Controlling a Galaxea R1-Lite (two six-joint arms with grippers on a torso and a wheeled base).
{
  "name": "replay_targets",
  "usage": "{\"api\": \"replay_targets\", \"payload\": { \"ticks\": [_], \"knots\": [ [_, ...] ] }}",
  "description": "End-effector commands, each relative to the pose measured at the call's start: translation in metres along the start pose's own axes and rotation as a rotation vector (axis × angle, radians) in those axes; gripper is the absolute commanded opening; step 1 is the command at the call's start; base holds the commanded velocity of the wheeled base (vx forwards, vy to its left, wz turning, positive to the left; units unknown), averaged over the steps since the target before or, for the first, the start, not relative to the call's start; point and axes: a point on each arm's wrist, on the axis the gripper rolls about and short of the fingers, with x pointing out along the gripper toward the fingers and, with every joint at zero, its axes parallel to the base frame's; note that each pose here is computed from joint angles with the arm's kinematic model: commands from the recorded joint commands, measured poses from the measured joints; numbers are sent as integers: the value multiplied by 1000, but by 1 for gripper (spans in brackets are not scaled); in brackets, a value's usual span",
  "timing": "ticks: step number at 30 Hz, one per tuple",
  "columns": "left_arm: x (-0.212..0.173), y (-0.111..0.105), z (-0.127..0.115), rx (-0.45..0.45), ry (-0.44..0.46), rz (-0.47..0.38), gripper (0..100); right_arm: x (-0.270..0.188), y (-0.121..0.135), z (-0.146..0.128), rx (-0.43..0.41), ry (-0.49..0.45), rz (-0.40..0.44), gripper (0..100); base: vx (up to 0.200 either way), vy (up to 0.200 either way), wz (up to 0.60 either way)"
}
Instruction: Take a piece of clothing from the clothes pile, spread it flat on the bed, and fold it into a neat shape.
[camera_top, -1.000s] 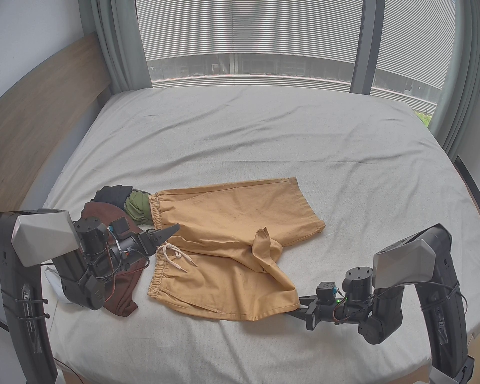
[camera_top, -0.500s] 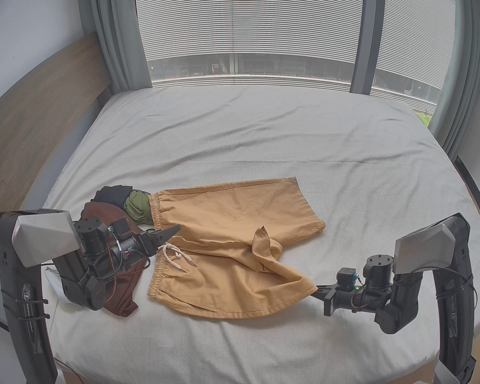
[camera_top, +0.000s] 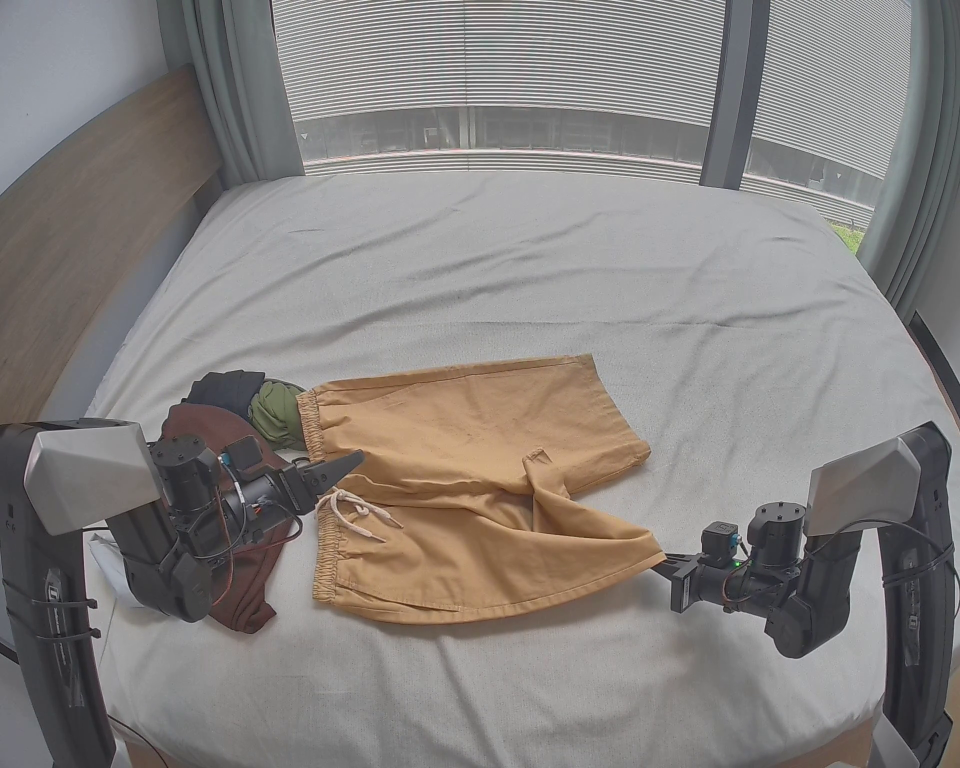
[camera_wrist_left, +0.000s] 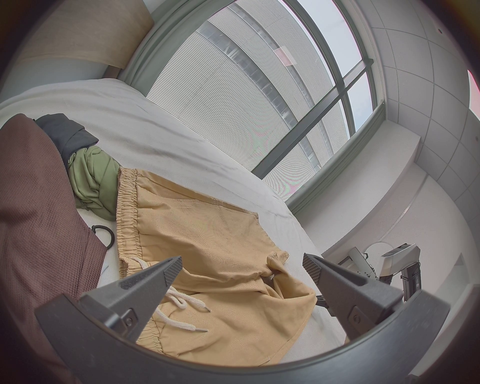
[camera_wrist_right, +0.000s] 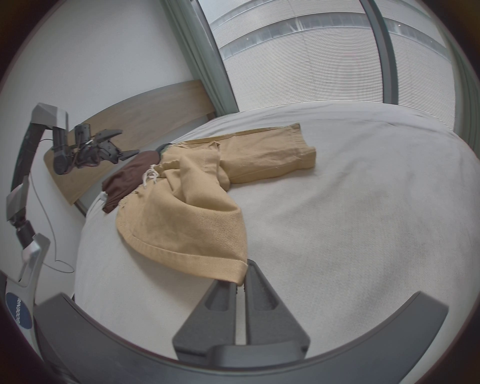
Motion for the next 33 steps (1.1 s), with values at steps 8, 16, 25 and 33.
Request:
{"api": "replay_targets", "payload": {
  "ticks": [8,16,25,33],
  "knots": [
    [0,0,-1,-2,3,-1,100,10,7,0,7,2,-112,0,0,0,0],
    [0,0,-1,-2,2,1,100,12,9,-1,6,5,-161,0,0,0,0],
    [0,-1,0,-1,0,-1,100,10,9,1,25,4,-167,100,0,0,0],
    [0,-1,0,0,1,-2,100,-2,-10,12,46,-30,-245,100,0,0,0]
  ]
}}
